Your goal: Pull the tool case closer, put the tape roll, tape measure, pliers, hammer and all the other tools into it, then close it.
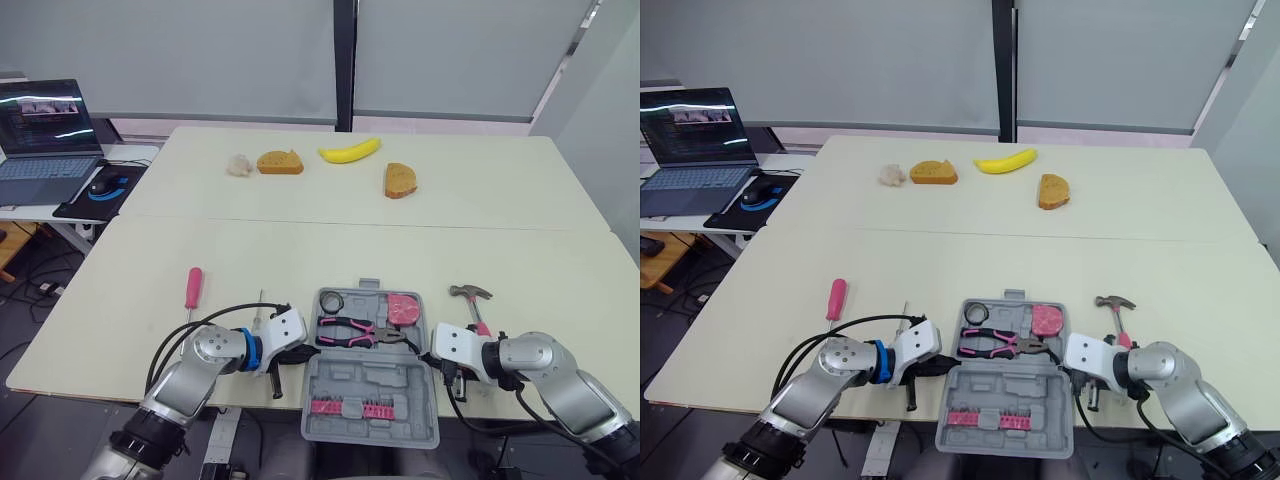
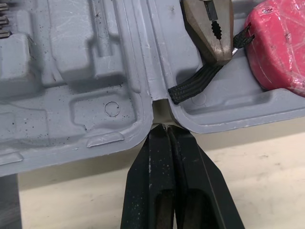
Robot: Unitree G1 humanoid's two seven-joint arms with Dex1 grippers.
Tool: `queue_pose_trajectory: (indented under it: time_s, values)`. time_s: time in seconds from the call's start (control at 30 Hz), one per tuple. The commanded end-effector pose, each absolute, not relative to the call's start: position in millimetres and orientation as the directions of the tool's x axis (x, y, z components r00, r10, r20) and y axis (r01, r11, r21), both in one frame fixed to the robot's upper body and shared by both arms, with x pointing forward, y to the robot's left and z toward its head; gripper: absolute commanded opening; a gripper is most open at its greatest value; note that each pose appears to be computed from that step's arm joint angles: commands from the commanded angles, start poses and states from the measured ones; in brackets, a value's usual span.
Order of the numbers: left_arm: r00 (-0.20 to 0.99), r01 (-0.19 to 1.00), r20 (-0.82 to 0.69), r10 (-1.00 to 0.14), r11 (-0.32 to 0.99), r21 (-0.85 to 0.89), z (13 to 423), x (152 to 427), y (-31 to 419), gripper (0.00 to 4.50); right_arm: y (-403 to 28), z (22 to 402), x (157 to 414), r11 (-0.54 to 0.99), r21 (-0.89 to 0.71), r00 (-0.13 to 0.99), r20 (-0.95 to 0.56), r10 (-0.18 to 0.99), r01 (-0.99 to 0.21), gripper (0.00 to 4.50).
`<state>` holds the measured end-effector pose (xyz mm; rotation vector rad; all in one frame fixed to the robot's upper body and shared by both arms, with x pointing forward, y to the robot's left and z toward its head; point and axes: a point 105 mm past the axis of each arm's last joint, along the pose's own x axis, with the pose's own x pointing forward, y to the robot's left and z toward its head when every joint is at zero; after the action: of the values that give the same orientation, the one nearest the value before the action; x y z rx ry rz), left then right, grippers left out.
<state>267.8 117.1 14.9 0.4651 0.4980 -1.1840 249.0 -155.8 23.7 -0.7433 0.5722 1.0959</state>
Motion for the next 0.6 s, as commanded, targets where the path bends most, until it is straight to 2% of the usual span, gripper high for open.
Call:
queue_pose_trajectory:
  time_s: [0.03,0.2,0.6]
  values:
    - [0.316,0.948,-0.552,-0.772,0.283,0.147,24,280,101,0.00,-136,40,258,0.252,-0.293,0.386,-0.665,0.640,-0.922,0.04]
    - [0.344,0.939,-0.544,-0.766,0.290,0.185,26,292,99,0.00,-139,44,272,0.288,-0.325,0.435,-0.647,0.626,-0.900,0.04]
    - [0.371,0.929,-0.545,-0.752,0.297,0.221,27,308,97,0.00,-140,44,289,0.306,-0.345,0.461,-0.642,0.613,-0.887,0.04]
